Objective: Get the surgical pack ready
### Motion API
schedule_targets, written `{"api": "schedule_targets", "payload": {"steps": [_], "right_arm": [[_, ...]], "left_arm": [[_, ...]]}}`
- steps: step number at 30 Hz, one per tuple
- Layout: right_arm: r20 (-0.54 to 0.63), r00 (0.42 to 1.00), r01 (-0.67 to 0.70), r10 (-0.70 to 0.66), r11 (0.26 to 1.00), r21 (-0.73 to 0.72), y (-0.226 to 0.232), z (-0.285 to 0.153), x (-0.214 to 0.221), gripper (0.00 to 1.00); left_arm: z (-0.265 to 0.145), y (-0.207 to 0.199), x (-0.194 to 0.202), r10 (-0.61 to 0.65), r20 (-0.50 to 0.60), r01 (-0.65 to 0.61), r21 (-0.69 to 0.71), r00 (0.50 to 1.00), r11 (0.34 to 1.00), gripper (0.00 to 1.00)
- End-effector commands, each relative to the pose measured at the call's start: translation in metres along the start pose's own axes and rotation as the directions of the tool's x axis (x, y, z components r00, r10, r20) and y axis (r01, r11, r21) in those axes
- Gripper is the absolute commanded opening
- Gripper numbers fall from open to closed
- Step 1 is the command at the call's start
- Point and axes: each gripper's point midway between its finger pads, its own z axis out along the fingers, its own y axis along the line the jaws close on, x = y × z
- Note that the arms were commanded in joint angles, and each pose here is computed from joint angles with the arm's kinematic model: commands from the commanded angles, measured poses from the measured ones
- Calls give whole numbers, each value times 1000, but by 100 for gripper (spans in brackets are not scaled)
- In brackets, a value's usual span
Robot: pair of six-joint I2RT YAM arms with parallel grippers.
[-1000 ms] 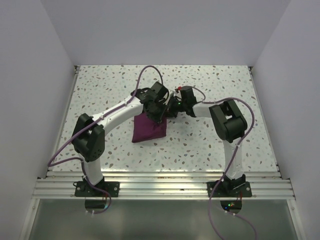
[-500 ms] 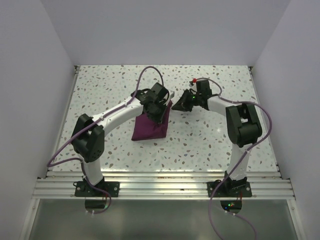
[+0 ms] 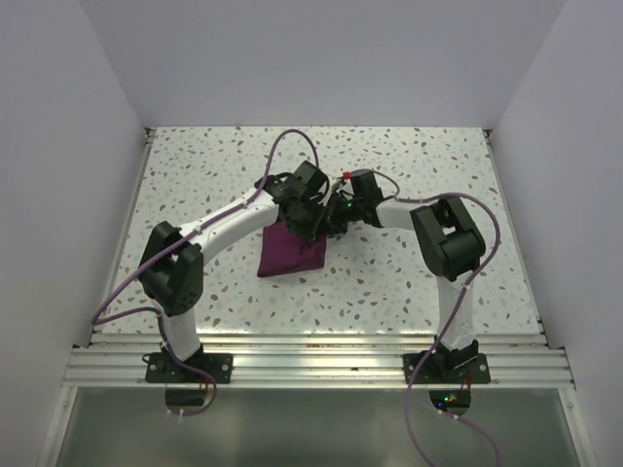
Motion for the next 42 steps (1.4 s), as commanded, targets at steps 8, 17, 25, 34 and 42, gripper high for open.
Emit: {"api": "schedule_targets", "payload": {"steps": [8, 17, 25, 34, 42], "right_arm": [[18, 996, 82, -82, 997, -13, 1, -80, 1, 11], [-52, 989, 131, -139, 981, -141, 41, -38, 44, 11], [-44, 998, -57, 53, 993, -99, 4, -26, 35, 10], [80, 996, 29, -35, 997, 68, -3, -114, -6, 13], [76, 994, 71, -76, 995, 73, 12, -121, -20, 14]], "left_arm": [[-12, -16, -23, 22, 98, -29, 72, 995, 997, 0], [-11, -15, -21, 9, 87, -15, 67, 996, 998, 0], [-1, -20, -10, 8, 40, -12, 98, 999, 995, 0], [-9, -28, 7, -8, 68, -3, 166, 998, 986, 35], [-34, -48, -18, -25, 162, -18, 260, 986, 965, 42]]}}
